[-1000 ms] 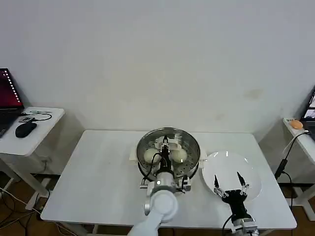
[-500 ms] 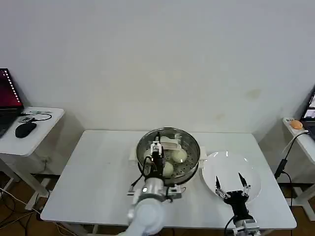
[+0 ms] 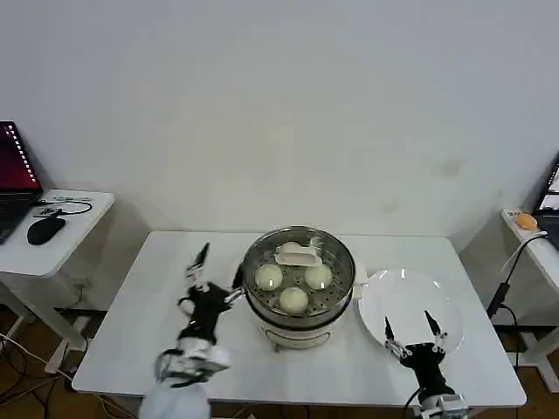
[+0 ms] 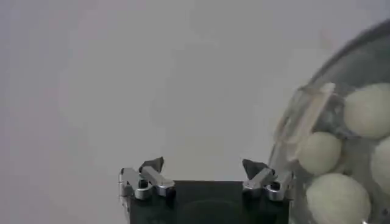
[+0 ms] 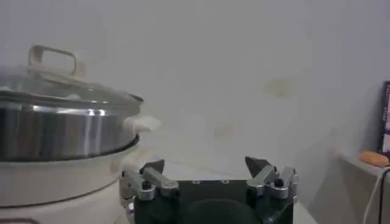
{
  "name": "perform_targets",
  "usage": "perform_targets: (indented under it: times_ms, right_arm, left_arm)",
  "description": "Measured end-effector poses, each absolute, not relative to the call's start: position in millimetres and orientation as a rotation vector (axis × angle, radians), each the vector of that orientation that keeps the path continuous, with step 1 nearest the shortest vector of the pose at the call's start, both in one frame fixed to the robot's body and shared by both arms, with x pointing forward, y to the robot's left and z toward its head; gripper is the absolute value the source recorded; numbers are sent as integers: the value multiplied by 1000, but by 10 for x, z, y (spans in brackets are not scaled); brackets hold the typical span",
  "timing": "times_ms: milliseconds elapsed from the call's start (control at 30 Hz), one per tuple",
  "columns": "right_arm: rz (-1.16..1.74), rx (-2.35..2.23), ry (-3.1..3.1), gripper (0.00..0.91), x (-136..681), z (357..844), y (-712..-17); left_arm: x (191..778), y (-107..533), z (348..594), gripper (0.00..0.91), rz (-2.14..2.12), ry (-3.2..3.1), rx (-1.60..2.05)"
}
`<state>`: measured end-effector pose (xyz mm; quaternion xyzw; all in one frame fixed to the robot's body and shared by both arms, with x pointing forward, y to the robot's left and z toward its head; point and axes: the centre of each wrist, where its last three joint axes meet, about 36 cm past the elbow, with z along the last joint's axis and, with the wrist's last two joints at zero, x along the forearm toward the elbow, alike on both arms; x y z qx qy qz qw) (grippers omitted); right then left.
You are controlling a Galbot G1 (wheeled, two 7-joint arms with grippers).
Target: Take steamed baozi put them in steamer then cover it.
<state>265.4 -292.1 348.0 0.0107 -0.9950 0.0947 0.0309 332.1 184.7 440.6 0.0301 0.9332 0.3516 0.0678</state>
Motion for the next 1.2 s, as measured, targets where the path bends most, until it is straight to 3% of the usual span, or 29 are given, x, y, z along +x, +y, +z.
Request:
perform_targets:
  times_ms: [400, 1200]
  right_arm:
    - [245, 88, -2996, 907, 2419, 3625, -3022]
    - [181, 178, -2913, 907, 2222, 3673, -2912]
  left_arm:
    - [2656, 2447, 4068, 907, 483, 3098, -93]
    - [1975, 2565, 3737, 907, 325, 3278, -172]
